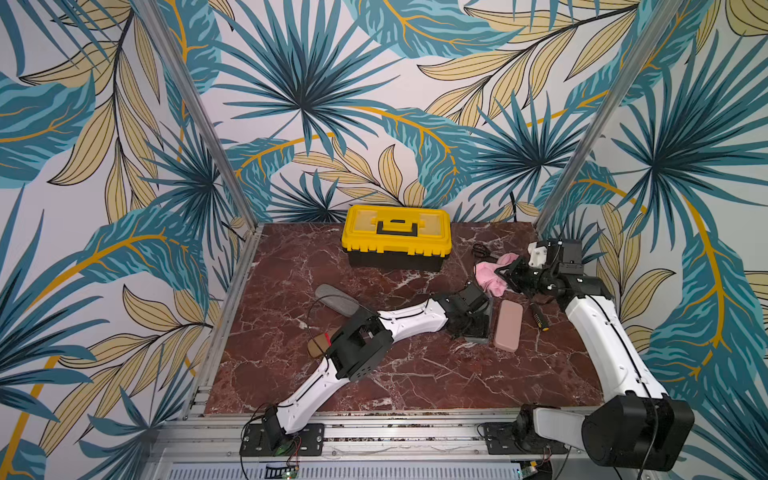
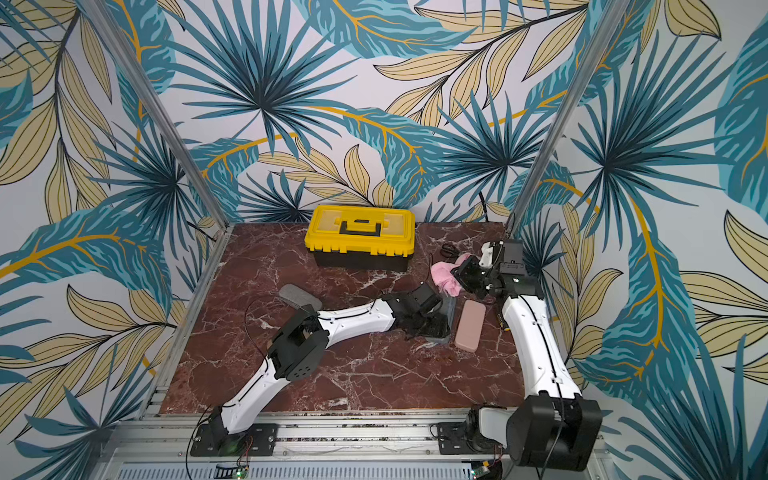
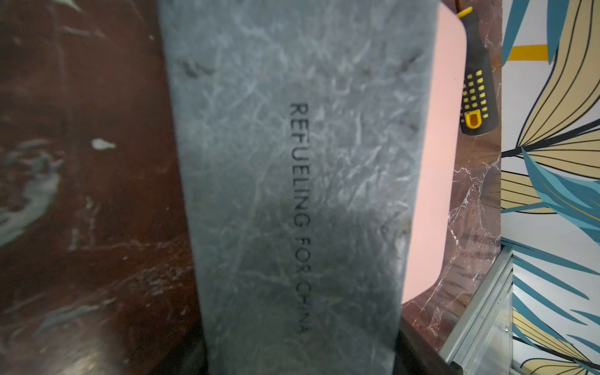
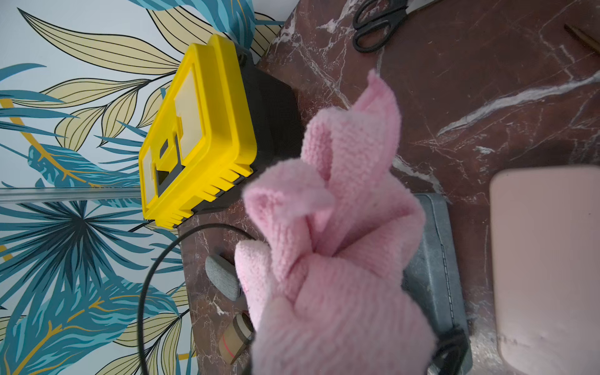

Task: Wipe the eyeglass case
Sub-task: Place the eyeglass case at the center of the board.

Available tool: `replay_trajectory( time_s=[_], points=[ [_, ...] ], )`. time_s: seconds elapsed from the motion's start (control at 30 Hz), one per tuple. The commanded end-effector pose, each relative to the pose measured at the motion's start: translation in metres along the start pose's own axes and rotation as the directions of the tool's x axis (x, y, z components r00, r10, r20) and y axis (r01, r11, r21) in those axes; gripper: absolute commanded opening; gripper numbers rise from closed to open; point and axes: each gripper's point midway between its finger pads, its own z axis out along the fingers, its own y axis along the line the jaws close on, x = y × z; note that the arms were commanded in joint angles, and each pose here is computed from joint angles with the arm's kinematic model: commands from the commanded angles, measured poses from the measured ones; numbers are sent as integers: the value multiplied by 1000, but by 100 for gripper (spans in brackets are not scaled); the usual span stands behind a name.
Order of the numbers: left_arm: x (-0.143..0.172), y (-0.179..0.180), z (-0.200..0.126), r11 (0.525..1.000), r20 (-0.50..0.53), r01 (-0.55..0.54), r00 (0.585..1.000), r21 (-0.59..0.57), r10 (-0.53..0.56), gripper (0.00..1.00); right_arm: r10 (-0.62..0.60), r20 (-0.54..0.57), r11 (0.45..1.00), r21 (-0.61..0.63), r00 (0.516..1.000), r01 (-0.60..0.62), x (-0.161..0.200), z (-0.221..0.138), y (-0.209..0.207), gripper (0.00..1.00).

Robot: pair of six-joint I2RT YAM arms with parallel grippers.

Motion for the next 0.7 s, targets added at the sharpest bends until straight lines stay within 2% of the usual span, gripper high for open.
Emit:
replay_trajectory(
  time_s=[0.0,0.07,0.13,0.3,0.37,0.5,0.57,0.67],
  points=[
    [29,49,29,990,-90,33,995,-139,-46,81,-10,-25,999,34,1000,11,7,5,-13,0],
    [28,49,29,990,-86,34,995,-135,-46,86,-10,-28,999,34,1000,11,8,5,-13,0],
    [27,47,29,992,-84,36,995,-124,-47,98,-12,-30,999,34,999,13,8,5,-14,0],
    [24,42,14,995,-53,25,998,-97,-30,100,-17,-41,999,29,999,18,10,5,-13,0],
    [19,39,-11,995,-5,4,1000,-101,-4,100,-14,-58,999,37,998,16,13,7,-16,0],
    [18,70,-74,972,110,-38,992,-233,66,100,-2,-138,999,36,990,7,28,17,-22,0],
    [19,94,-111,939,176,-45,978,-340,111,100,2,-176,999,46,984,6,38,24,-27,0],
    [23,134,-171,853,245,-42,949,-520,196,100,-49,-241,997,52,969,63,62,38,-26,0]
  ],
)
